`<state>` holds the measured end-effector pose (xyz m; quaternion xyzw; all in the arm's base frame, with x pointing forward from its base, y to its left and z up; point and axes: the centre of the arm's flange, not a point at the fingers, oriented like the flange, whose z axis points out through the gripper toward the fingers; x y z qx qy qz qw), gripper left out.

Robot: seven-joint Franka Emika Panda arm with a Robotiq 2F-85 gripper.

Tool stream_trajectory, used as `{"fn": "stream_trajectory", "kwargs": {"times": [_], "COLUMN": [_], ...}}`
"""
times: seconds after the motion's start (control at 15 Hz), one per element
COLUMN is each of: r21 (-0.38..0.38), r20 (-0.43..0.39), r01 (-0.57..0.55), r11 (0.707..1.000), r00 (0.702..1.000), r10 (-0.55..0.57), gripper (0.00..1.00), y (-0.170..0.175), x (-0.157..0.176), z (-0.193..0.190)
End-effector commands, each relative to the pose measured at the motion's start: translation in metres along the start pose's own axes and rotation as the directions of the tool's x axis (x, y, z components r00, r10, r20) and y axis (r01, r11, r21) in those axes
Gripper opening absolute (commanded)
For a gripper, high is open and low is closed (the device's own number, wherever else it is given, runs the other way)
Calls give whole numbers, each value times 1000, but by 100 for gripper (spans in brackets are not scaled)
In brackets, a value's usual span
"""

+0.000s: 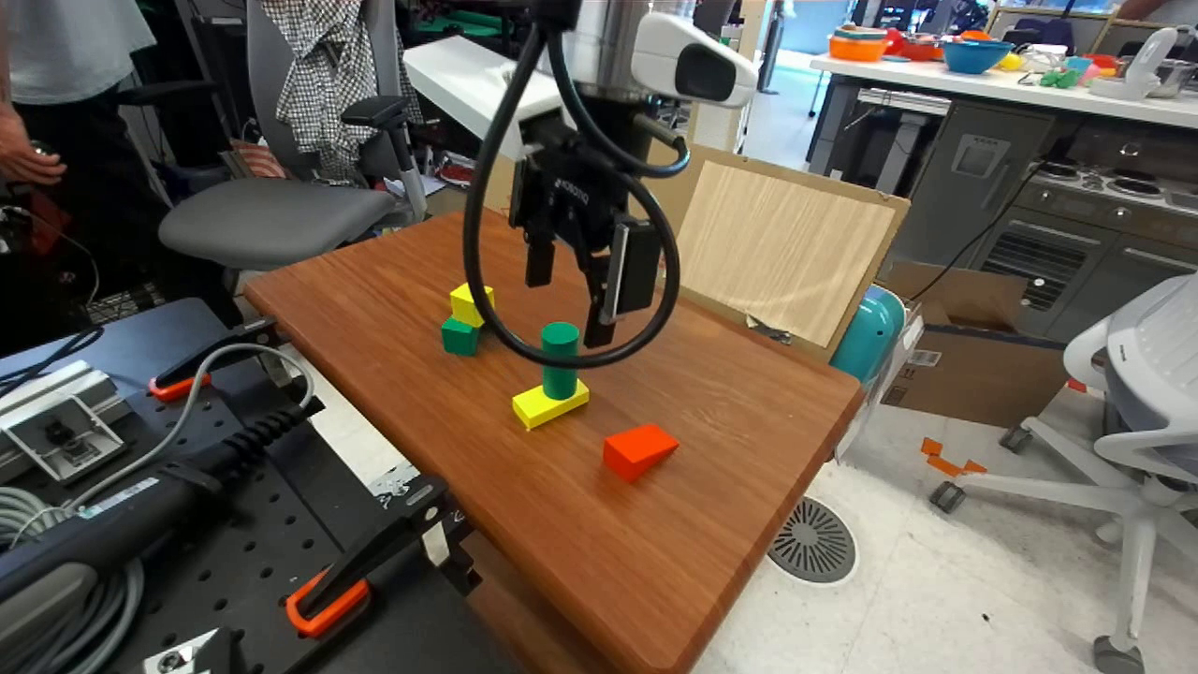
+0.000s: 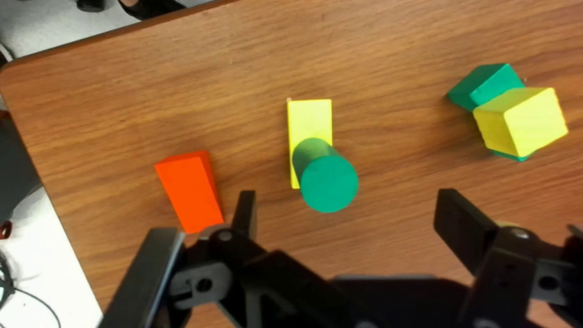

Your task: Pick up the green block from the yellow cube and put it on the yellow cuboid.

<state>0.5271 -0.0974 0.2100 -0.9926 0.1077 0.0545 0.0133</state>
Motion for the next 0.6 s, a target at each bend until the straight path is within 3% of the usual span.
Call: {"fn": "stream_trajectory", "kwargs": {"times": [0.0, 0.4, 0.47, 0.53], "r21": [-27, -27, -30, -31], "r20": [-94, -167, -139, -147], "r01": [50, 163, 121, 135], "r11": [998, 986, 992, 990], "r00": [994, 972, 983, 979], "r10": [-52, -165, -124, -138], "gripper": [100, 100, 100, 100], "y": [-7, -38, -30, -35], "x": [-51, -111, -77, -87], "z": [-50, -98, -83, -88]}}
